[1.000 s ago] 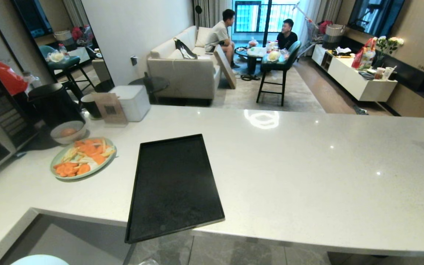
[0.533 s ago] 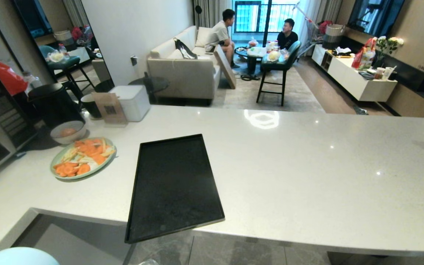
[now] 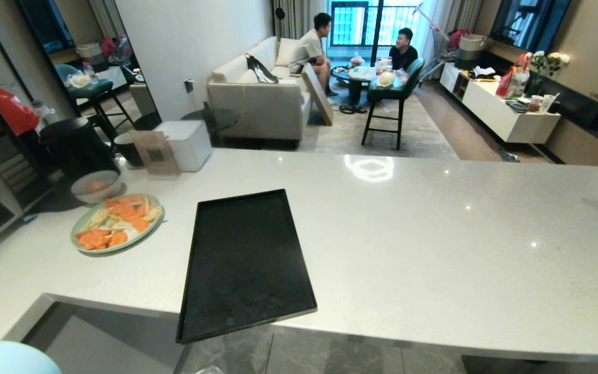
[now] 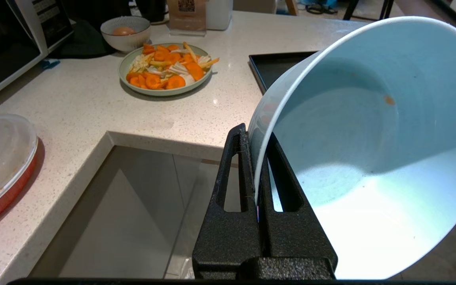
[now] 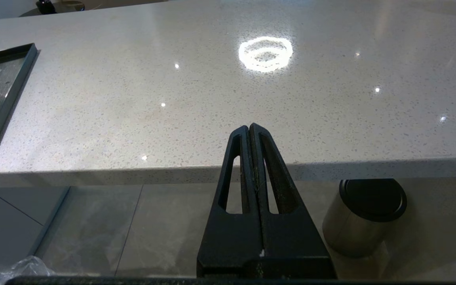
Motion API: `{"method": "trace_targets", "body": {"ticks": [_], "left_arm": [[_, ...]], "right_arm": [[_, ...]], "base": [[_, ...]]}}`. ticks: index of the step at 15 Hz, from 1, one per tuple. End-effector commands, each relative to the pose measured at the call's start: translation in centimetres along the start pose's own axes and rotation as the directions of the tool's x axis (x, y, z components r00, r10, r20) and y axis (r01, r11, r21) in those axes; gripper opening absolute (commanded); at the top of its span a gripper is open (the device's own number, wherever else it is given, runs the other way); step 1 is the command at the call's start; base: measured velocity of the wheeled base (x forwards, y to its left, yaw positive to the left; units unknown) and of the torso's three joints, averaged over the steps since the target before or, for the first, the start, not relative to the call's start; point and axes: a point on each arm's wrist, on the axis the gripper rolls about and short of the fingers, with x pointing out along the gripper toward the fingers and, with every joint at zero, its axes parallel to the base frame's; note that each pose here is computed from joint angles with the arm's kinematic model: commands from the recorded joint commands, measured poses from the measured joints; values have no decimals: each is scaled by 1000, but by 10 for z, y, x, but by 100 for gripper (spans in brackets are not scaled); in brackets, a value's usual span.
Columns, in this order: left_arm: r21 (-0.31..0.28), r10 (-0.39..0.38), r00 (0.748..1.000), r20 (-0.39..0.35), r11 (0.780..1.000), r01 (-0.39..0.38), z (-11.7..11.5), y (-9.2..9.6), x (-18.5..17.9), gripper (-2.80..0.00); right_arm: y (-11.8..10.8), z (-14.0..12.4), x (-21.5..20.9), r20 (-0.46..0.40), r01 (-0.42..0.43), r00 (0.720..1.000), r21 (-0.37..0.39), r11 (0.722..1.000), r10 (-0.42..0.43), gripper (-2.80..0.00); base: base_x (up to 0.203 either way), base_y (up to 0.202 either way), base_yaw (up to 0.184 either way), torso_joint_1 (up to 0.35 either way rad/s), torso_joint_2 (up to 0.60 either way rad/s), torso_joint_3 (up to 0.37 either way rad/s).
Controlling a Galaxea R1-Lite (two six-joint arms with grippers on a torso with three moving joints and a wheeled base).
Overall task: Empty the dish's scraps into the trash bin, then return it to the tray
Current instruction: Put the bowl back to the table
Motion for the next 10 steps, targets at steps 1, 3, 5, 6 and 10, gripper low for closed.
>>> {"method": "trace_targets", "body": {"ticks": [1, 3, 5, 6, 10], "left_arm": [[5, -4, 995, -101, 1000, 4, 12, -1, 16, -280], [9, -6, 982, -188, 1000, 8, 26, -3, 33, -280], [10, -11, 968, -250, 1000, 14, 37, -4, 48, -280], [12, -15, 958, -286, 1000, 19, 42, -5, 58, -280], [18, -55, 900, -433, 997, 69, 68, -12, 104, -280]], "right_arm": [[0, 0, 0, 0, 1, 1000, 1, 1000, -1, -280], [0, 0, 0, -1, 1, 1000, 1, 1000, -1, -280], [0, 0, 0, 1, 1, 1000, 1, 1000, -1, -280], [0, 0, 0, -1, 1, 1000, 1, 1000, -1, -280], [0, 0, 0, 1, 1, 1000, 1, 1000, -1, -280]], "base": [[0, 0, 0, 0, 0, 0], [0, 0, 0, 0, 0, 0], [0, 0, 0, 0, 0, 0], [0, 0, 0, 0, 0, 0], [0, 0, 0, 0, 0, 0]]}}
